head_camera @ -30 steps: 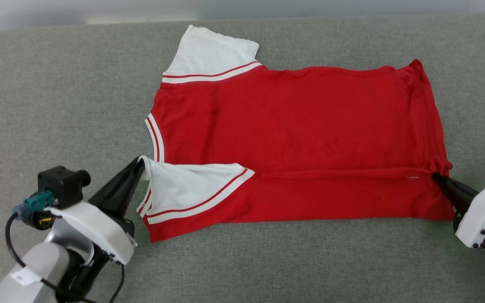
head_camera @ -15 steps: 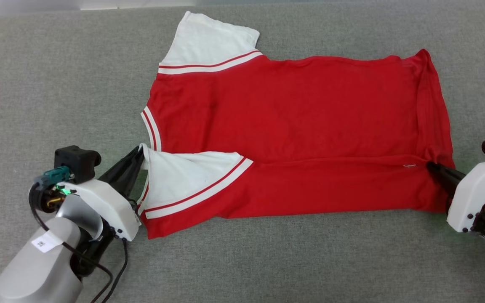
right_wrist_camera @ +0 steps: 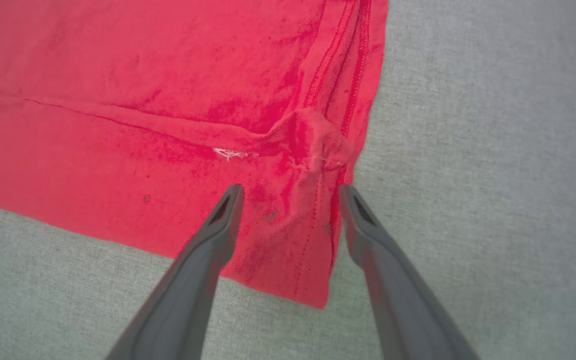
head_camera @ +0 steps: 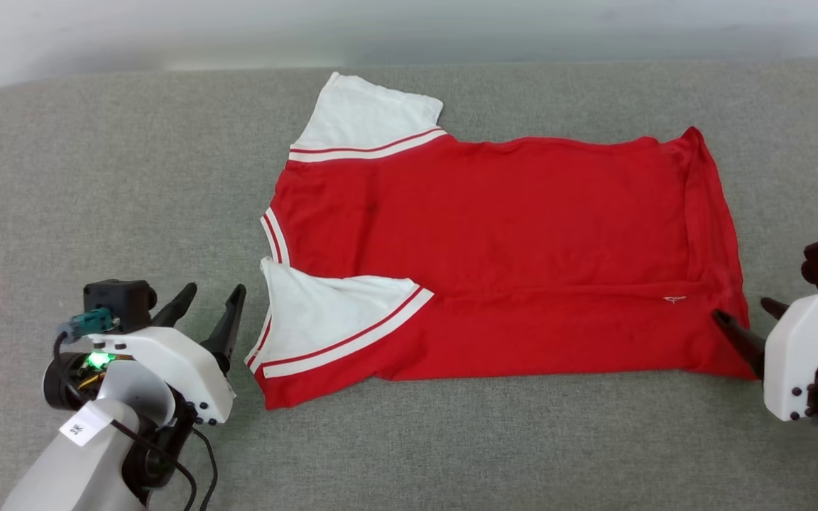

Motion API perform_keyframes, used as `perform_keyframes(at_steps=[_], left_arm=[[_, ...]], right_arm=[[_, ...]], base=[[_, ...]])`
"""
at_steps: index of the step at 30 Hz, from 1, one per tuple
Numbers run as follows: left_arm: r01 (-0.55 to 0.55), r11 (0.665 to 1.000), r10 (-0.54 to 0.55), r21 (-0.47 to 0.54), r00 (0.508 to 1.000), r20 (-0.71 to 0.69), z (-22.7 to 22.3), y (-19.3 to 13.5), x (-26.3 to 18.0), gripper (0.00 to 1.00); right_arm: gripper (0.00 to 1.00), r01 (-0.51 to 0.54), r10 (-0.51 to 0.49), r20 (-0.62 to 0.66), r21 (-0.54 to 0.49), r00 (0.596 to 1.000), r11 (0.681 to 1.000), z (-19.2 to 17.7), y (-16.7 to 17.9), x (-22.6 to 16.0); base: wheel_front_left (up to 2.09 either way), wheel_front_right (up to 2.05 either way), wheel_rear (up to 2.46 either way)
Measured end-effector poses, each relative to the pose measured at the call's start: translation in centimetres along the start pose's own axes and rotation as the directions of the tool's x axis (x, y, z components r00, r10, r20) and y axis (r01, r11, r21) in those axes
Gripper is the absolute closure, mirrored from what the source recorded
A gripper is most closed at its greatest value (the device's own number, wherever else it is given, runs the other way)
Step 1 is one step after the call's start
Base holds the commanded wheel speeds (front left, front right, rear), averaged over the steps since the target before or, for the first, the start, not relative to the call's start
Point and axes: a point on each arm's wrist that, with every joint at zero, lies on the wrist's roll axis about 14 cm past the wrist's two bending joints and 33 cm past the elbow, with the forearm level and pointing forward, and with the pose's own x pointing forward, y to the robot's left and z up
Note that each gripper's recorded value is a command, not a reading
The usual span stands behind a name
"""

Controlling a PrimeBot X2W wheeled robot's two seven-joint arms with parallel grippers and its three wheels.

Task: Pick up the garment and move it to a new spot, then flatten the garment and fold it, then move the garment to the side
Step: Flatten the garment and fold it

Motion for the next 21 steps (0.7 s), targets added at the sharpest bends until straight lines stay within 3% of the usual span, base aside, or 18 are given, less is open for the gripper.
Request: perform_keyframes(at_steps=[3, 7, 21], left_arm=[[-0.043, 0.998, 0.043, -0.041, 0.999, 0.004, 0.6, 0.3, -0.8, 0.0], [-0.081, 0.993, 0.073, -0.09, 0.993, -0.092, -1.1, -0.2, -3.1, 0.0], [-0.048, 0.994, 0.014, -0.1, 0.949, -0.316, -3.4, -4.1, -6.4, 0.0]], right_arm=[[0.0, 0.032, -0.032, -0.004, -0.01, 0.999, 0.999, 0.1, -0.4, -1.1], [0.0, 0.049, -0.047, -0.045, 0.036, 0.998, 0.998, -1.2, 0.2, -2.8], [0.0, 0.111, -0.105, -0.068, 0.098, 0.992, 0.989, -2.0, 0.3, -5.2]], base=[[0.0, 0.0, 0.0], [0.0, 0.0, 0.0], [0.0, 0.0, 0.0]])
